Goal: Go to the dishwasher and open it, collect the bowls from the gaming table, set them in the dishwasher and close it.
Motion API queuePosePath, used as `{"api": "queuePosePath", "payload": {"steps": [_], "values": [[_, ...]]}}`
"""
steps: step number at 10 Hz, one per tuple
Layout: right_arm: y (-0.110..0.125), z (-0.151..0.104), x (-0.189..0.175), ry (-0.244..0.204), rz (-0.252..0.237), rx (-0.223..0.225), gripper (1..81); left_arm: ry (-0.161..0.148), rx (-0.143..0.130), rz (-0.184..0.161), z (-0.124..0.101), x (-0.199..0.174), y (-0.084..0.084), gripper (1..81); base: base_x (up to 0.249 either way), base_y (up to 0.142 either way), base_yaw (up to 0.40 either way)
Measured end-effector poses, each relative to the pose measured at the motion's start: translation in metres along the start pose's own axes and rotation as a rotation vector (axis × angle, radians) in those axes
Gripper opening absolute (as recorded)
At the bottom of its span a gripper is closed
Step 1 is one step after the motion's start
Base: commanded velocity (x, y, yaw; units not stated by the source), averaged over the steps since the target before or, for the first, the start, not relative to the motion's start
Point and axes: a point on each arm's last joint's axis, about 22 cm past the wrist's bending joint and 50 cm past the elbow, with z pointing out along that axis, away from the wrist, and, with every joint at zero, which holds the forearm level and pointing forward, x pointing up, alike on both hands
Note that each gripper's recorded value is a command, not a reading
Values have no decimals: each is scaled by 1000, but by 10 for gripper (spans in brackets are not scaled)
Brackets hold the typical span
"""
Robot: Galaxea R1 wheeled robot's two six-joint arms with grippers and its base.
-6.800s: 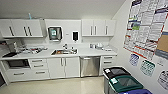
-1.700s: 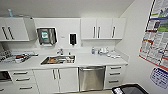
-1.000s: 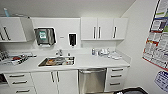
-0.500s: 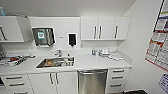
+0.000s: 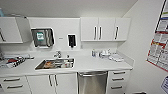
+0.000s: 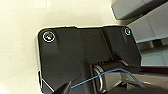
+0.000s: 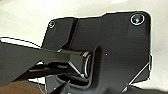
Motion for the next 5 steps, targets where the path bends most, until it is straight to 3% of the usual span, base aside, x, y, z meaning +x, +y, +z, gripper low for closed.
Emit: {"api": "queuePosePath", "payload": {"steps": [2, 5], "values": [[-1, 0, -6, -7, 1, 0, 811, -9, 0, -2, 0, -8, 0, 811, 86, 0, 0], [0, 0, 1, 6, -3, 0, 811, 4, 1, 2, 0, 1, 0, 811, 86, 0, 0]]}}
